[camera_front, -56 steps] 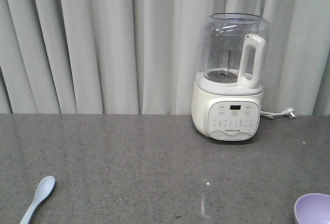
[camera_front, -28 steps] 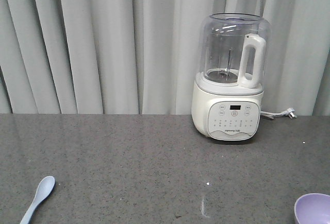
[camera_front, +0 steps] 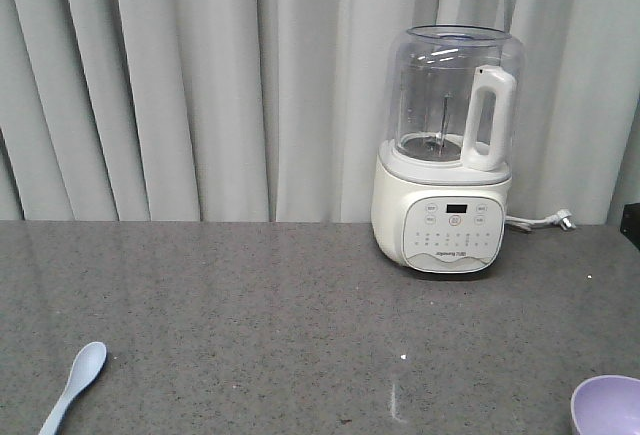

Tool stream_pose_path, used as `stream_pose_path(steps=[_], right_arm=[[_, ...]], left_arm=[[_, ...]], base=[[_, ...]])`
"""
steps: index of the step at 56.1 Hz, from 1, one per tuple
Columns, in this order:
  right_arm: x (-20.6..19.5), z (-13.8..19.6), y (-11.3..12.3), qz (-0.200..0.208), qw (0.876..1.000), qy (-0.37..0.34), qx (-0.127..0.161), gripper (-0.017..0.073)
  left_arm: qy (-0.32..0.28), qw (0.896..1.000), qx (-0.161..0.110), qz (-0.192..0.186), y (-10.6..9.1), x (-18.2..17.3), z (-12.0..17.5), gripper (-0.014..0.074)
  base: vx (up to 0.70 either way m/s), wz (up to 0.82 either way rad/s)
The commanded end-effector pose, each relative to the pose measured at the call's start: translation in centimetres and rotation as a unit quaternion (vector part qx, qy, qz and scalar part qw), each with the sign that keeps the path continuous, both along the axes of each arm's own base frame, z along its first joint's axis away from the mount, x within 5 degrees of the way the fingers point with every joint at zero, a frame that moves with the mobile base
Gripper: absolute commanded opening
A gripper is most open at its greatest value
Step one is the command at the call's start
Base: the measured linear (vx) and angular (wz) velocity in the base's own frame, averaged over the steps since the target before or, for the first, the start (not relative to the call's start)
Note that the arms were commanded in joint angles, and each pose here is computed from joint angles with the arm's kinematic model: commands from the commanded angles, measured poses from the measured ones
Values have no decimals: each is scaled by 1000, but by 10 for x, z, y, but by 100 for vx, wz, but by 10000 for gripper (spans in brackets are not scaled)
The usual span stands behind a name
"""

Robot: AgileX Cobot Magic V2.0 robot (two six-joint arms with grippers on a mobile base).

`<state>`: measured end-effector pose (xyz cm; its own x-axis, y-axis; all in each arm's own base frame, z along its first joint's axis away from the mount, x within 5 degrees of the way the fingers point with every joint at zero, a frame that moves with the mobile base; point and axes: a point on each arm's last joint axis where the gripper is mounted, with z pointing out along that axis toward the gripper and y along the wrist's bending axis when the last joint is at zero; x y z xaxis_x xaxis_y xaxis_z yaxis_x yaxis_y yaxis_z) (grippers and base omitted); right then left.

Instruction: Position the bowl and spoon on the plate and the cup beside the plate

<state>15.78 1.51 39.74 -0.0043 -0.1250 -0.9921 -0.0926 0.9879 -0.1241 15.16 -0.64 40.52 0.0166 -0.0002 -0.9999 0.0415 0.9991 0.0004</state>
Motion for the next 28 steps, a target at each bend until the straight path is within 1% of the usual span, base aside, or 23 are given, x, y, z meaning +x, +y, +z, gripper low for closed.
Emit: stream_pose_path(steps=[1, 4, 5, 6, 10, 12, 16, 19, 22, 24, 28], right_arm=[[-3, 18, -1, -1, 999, -48, 7, 629], [-3, 17, -1, -1, 999, -43, 7, 605], [-3, 17, -1, -1, 999, -42, 7, 596], [-3, 17, -1, -2, 999, -41, 7, 591], [-3, 17, -1, -2, 999, -41, 7, 569], [-3, 17, -1, -2, 999, -41, 7, 566], [-3, 16, -1, -2, 999, -40, 7, 565], [-3, 16, -1, -2, 999, -38, 6, 565], [-3, 15, -1, -2, 999, -33, 6, 565], [-3, 15, -1, -2, 1000, -30, 5, 565], [-3, 13, -1, -3, 1000, -21, 4, 565]], left_arm=[[3, 1000, 1, -2, -1, 7, 13, 594], [53, 999, 7, -1, -1, 17, 10, 594], [61, 998, 7, -1, -1, 19, 12, 594], [80, 997, 13, -2, -1, 23, 10, 594], [142, 990, 20, -2, -2, 41, 10, 594], [176, 984, 21, -3, -3, 49, 10, 594], [257, 966, 25, -3, -3, 68, 1, 594], [316, 948, 27, -3, -4, 84, -8, 594], [375, 926, 30, -4, -5, 103, -23, 594], [401, 916, 31, -5, -5, 111, -32, 594], [438, 899, 32, -5, -6, 129, -52, 594]], base=[[0, 0], [0, 0], [0, 0], [0, 0], [0, 0], [0, 0], [0, 0], [0, 0], [0, 0], [0, 0], [0, 0]])
